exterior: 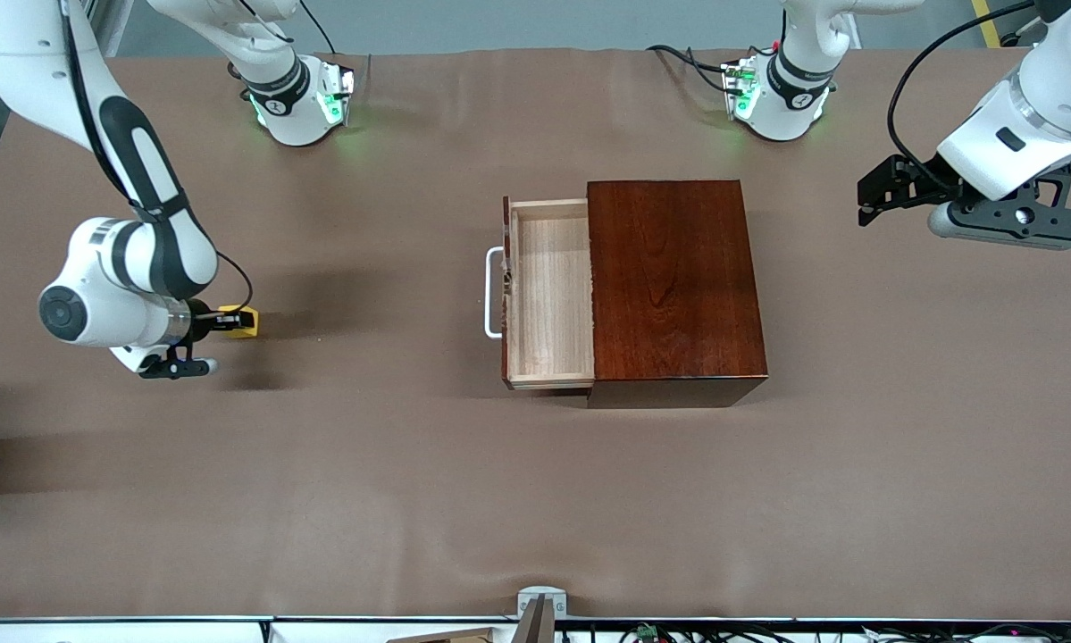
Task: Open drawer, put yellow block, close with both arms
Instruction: 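Grasp the yellow cube with the right gripper, then carry the yellow cube with the right gripper over the open drawer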
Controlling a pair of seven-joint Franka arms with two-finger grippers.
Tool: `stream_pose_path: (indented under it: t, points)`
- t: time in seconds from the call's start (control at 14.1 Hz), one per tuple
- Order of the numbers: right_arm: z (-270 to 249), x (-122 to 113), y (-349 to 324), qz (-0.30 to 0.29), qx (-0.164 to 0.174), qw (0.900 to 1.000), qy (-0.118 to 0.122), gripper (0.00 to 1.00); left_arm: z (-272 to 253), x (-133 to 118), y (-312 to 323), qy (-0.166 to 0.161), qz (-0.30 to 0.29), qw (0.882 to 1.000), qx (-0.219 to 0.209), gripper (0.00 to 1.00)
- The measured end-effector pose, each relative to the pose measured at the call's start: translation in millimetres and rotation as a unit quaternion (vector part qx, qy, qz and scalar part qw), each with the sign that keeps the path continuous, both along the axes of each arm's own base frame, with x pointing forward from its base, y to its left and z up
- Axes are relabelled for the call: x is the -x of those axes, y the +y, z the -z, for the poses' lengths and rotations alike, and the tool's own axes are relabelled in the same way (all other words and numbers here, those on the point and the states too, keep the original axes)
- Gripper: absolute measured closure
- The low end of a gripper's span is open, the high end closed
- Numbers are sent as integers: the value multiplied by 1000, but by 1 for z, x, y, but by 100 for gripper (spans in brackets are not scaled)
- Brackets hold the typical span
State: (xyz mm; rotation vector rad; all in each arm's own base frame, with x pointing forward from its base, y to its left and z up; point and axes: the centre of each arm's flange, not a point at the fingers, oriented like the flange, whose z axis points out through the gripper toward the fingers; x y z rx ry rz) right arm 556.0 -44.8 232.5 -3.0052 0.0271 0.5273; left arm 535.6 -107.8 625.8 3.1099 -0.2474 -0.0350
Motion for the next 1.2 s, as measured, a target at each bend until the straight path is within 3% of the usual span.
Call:
stream_pose_path:
  t: [0.5,0.78,0.99,1.2]
  points:
    - [-85,-11,113,101,72,991,49,44,0,-2,8,0,-7,1000,-1,0]
    - [-103,-11,155,151,104,981,56,44,0,-2,8,-1,-7,1000,-2,0]
    - [-127,-11,202,217,118,967,58,44,0,-2,8,-1,-7,1000,-2,0]
    - [-160,-5,271,274,131,952,40,44,0,-2,8,-2,-7,1000,-2,0]
